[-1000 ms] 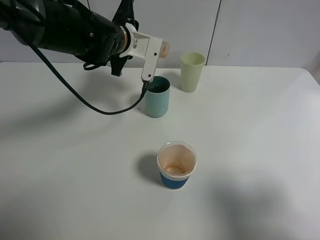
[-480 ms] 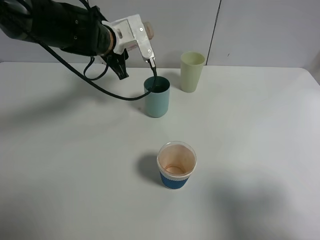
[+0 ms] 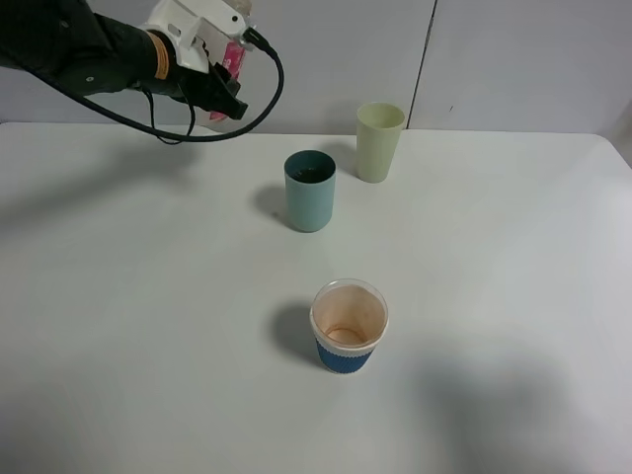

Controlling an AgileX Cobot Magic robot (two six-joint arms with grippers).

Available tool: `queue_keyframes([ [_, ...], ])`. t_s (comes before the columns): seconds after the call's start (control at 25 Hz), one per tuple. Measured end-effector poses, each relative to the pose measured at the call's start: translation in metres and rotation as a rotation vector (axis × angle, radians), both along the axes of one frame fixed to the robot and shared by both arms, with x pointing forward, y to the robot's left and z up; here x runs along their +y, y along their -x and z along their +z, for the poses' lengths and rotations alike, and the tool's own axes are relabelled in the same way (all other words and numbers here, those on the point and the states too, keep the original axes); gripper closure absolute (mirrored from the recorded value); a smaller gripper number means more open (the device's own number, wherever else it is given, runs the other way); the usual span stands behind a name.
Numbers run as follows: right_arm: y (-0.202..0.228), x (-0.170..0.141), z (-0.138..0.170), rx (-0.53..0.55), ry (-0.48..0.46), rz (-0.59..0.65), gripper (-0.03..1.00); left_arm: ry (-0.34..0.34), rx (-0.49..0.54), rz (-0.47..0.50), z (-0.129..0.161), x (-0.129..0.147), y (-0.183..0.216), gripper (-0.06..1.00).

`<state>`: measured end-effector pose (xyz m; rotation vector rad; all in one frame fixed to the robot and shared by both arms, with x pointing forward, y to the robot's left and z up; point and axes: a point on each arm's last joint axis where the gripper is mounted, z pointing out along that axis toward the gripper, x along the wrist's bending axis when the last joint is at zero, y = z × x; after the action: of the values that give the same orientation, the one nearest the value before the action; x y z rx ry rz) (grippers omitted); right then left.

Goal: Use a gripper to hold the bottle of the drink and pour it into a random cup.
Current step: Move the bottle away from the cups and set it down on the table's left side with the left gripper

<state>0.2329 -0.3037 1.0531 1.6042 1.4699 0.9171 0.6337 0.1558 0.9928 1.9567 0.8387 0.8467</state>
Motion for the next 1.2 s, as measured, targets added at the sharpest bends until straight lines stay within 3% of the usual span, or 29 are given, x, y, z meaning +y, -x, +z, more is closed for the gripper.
queue_keyframes([
  [0.28, 0.000, 0.000, 0.000, 0.000, 0.000, 0.000, -0.03, 0.117, -0.155, -0.019, -0.014, 0.006, 0.014, 0.61],
  [0.76, 0.000, 0.000, 0.000, 0.000, 0.000, 0.000, -0.03, 0.262, -0.210, 0.179, -0.038, 0.046, 0.031, 0.61],
  [1.2, 0.000, 0.000, 0.000, 0.000, 0.000, 0.000, -0.03, 0.235, -0.185, 0.251, -0.064, 0.059, 0.059, 0.61],
])
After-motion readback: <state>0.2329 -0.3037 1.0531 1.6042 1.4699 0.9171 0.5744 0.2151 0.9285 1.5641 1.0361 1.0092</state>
